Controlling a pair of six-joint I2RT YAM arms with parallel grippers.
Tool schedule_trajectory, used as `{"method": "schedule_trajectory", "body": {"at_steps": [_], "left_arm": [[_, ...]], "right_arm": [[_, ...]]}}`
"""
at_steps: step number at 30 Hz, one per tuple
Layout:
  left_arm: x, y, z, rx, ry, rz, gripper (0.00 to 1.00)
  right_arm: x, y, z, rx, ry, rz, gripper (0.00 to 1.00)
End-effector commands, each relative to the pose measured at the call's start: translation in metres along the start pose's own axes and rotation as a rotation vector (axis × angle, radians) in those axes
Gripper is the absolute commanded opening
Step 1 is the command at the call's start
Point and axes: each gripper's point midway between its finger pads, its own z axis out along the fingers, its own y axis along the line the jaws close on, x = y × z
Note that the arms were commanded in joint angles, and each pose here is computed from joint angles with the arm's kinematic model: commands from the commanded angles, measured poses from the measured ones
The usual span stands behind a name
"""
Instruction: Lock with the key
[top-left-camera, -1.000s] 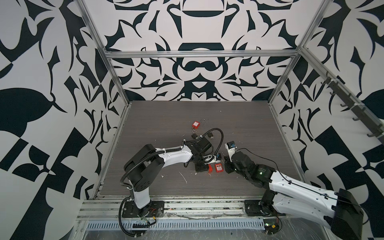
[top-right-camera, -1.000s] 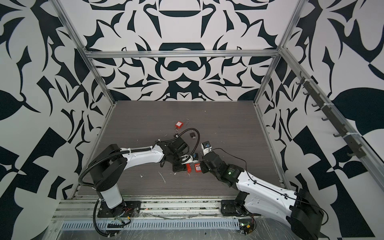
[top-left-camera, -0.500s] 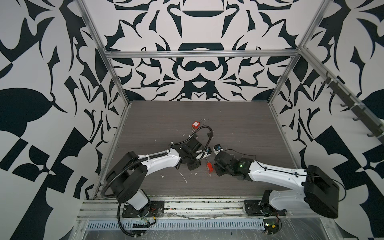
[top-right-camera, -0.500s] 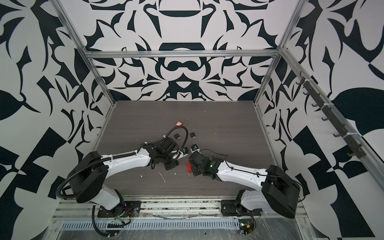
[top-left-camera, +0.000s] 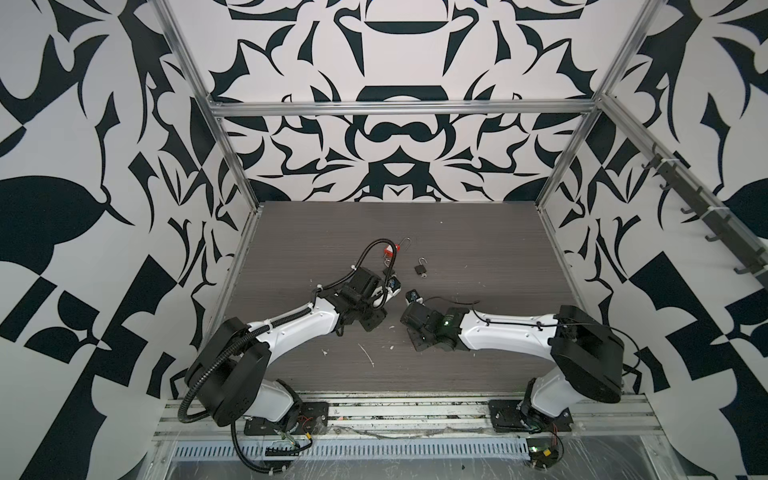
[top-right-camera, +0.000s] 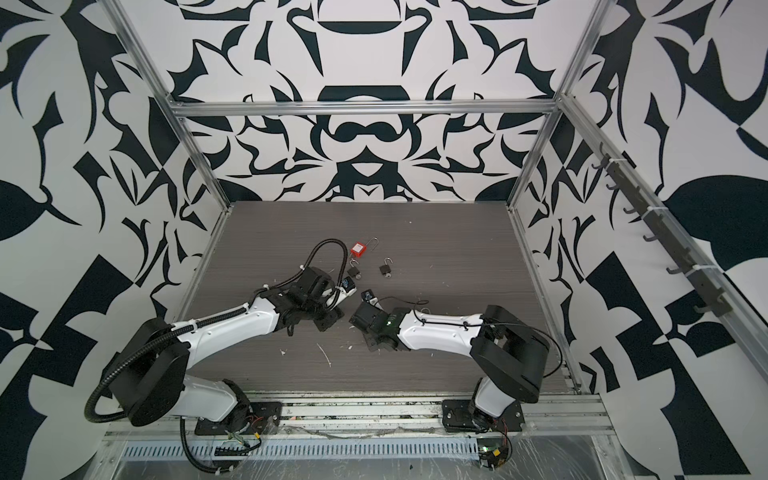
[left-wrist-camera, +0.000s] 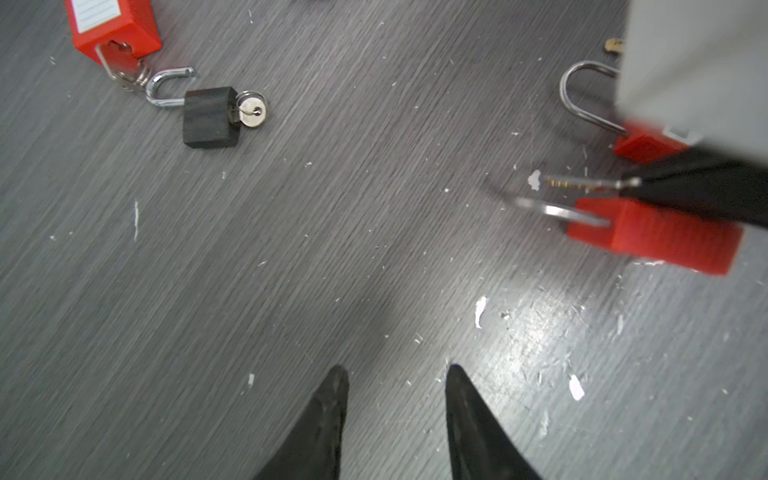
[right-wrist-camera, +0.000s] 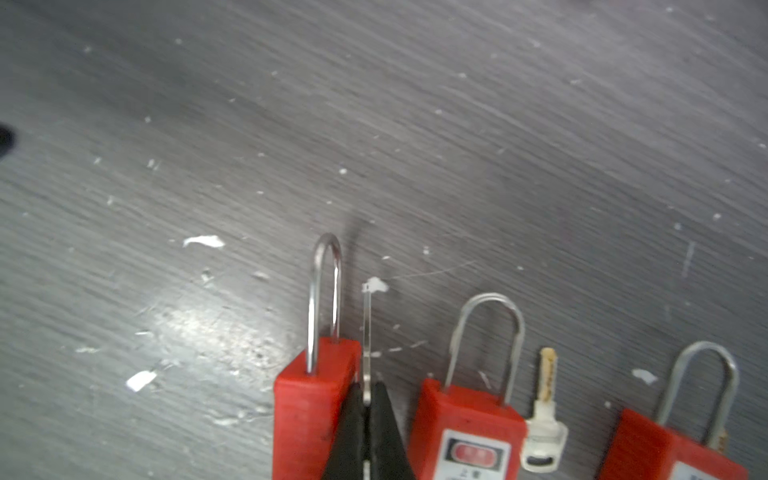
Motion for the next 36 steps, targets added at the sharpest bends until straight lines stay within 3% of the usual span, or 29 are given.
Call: {"method": "schedule_trajectory", "body": {"at_steps": [1,7,17,24,32,36], "left_arm": [[0.008,0.001,-0.004,0.008,0.005,-0.04,0.42],[0.009,0.009,-0.008,0.005,-0.007,-0.095,0.42],[0.005,0.002,-0.007,0.055,-0.009,-0.111,0.43],[0.003,0.0,-0.008,0.064,-0.016,-0.116,0.43],[0.005,-0.001,-0.008,0.069,-0.013,-0.125,0.43],[0.005,-0.001,-0.008,0.068,-0.013,-0.13,0.43]], "right_arm": [[-0.019,0.021,-0.015,-0.038,-0.04,-0.007,0.0],[-0.011,0.047,-0.015,-0.081,0.008,-0.023,0.0],[-0.022,0.03,-0.028,-0.042,-0.075,-0.061,0.0],[-0.005,0.005,-0.011,-0.025,-0.007,-0.058,0.0],[0.012,0.006,0.01,-0.019,0.072,-0.07,0.0],[0.015,0.01,0.011,-0.027,0.098,0.015,0.0]]}}
